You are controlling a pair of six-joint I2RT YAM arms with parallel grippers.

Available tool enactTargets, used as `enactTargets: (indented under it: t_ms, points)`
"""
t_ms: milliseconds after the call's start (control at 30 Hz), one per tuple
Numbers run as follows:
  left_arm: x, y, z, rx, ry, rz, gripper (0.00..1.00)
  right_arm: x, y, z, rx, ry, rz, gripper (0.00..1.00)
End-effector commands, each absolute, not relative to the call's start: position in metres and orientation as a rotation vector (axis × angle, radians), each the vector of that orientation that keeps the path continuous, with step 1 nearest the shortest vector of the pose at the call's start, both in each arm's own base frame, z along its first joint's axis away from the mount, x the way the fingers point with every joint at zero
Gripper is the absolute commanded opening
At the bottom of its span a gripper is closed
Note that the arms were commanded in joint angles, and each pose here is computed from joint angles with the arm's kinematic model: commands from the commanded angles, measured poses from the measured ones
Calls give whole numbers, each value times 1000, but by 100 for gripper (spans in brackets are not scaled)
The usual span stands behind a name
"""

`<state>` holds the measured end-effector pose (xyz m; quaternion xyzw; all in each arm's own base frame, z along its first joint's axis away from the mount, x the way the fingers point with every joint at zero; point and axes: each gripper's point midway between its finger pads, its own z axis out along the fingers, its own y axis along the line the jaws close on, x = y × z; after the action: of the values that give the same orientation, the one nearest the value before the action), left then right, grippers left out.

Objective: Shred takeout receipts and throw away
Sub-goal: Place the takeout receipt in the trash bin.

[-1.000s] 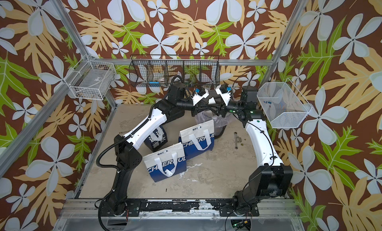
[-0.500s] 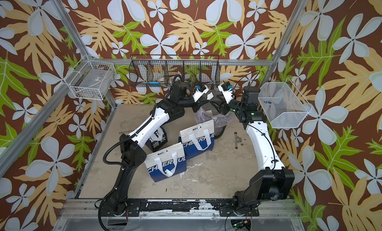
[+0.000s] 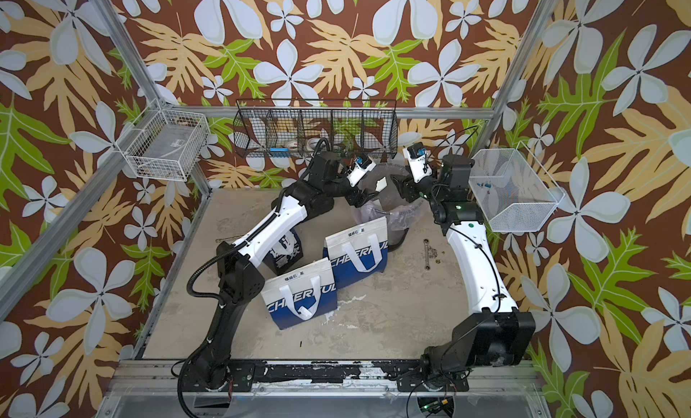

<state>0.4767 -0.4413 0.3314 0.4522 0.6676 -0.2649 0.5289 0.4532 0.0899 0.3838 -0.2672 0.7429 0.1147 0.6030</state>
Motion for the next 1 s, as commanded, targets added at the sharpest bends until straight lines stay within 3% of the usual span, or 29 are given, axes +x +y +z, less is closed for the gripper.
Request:
enactTargets:
  t_ms: [0, 267, 567, 967]
  points:
    - [469, -442, 353, 1080, 1536, -651, 78, 456, 105, 380, -671, 1704, 260, 59]
    - [467, -439, 344, 1109, 1571, -589, 76, 461, 128, 395, -668, 1648, 307, 60]
    - [460, -434, 371, 1072, 1528, -627, 78, 482, 102, 324, -699, 1886, 0, 59]
    - [466, -408, 394, 985, 1561, -552, 80, 472, 71, 385, -573, 1794, -60, 60]
